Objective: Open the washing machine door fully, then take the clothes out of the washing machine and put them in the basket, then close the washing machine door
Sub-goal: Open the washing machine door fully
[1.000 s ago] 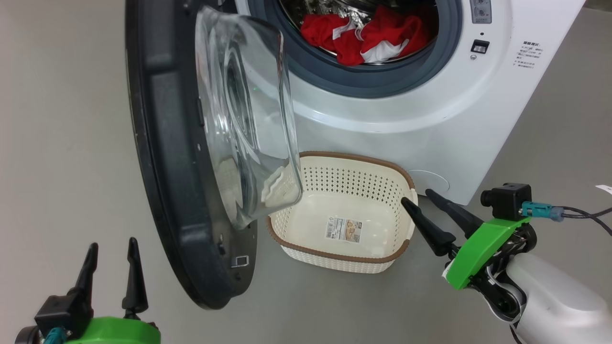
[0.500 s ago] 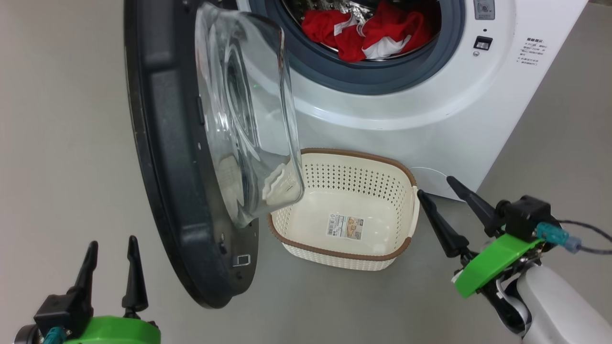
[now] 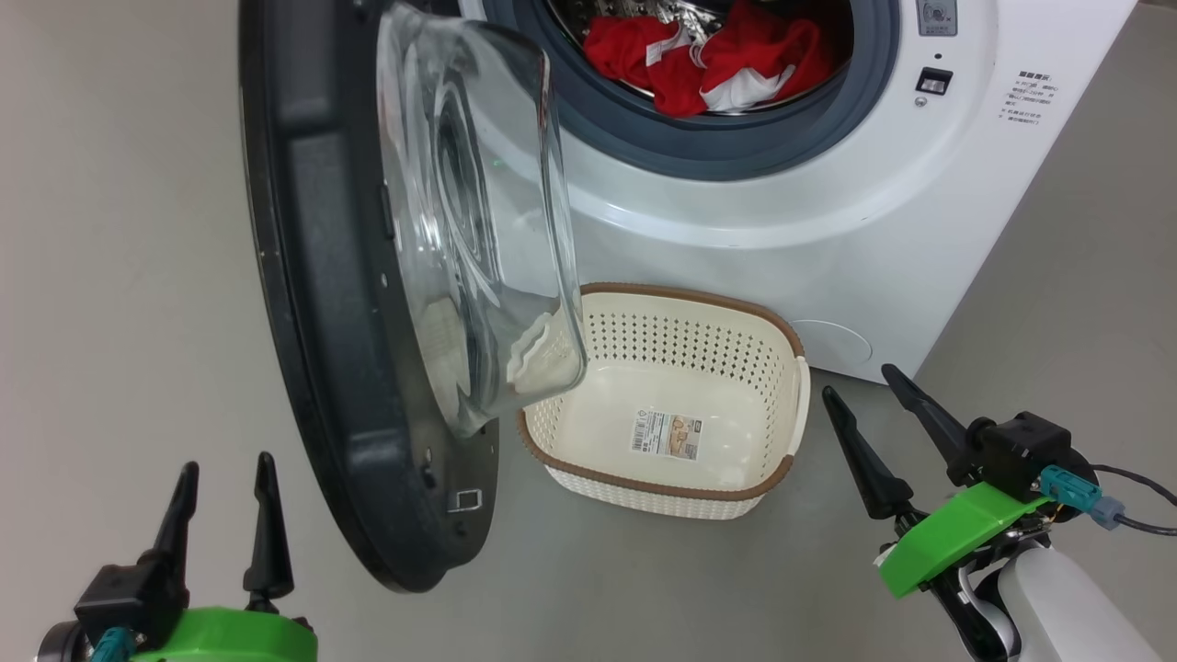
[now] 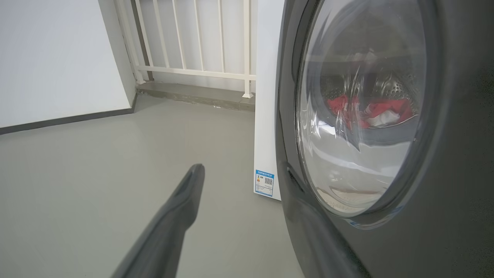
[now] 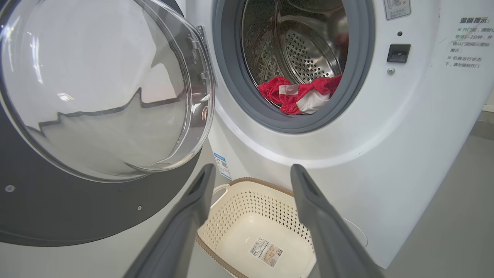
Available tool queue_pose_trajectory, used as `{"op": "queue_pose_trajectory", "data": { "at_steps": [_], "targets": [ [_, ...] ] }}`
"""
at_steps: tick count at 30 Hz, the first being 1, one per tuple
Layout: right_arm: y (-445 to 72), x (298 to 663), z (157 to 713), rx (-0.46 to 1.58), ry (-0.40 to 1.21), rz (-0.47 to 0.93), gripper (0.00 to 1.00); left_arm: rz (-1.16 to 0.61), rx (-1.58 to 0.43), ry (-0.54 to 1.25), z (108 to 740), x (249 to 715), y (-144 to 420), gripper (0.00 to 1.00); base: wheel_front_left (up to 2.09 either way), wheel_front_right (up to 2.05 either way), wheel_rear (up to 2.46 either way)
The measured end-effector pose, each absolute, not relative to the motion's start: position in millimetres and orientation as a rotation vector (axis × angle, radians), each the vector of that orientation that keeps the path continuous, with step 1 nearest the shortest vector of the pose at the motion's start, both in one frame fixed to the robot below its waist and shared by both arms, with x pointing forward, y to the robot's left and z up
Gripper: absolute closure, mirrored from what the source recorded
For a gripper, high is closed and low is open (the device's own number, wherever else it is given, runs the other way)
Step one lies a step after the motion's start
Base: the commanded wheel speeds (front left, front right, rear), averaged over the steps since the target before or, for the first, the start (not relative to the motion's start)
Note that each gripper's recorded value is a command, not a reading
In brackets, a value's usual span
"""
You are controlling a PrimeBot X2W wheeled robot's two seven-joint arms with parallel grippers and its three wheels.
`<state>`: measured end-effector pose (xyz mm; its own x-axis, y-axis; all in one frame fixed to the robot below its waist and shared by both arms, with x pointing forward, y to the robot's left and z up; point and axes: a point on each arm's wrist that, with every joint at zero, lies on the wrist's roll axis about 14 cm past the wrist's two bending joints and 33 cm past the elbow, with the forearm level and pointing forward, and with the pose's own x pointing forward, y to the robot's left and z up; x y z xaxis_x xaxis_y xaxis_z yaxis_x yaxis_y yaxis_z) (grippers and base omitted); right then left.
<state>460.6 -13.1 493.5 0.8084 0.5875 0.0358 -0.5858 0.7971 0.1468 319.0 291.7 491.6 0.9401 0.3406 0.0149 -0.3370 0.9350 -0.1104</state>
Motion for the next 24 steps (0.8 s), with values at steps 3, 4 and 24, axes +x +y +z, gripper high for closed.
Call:
{"op": "queue_pose_trajectory", "data": {
  "at_steps": [3,4,24],
  "targets": [
    [-13.7,459.9,493.5,0.151,0.010,0.627,0.00,0.346,-0.109,-0.036,492.2,319.0,291.2,0.00,0.00,0.00,0.00],
    [-13.6,459.7,493.5,0.152,0.011,0.627,0.00,0.347,-0.112,-0.039,492.8,318.8,291.4,0.00,0.00,0.00,0.00],
    [-12.0,458.9,504.6,0.139,-0.024,0.628,0.00,0.266,-0.182,-0.635,673.0,306.1,282.0,1.00,0.00,0.00,0.00]
  ]
}}
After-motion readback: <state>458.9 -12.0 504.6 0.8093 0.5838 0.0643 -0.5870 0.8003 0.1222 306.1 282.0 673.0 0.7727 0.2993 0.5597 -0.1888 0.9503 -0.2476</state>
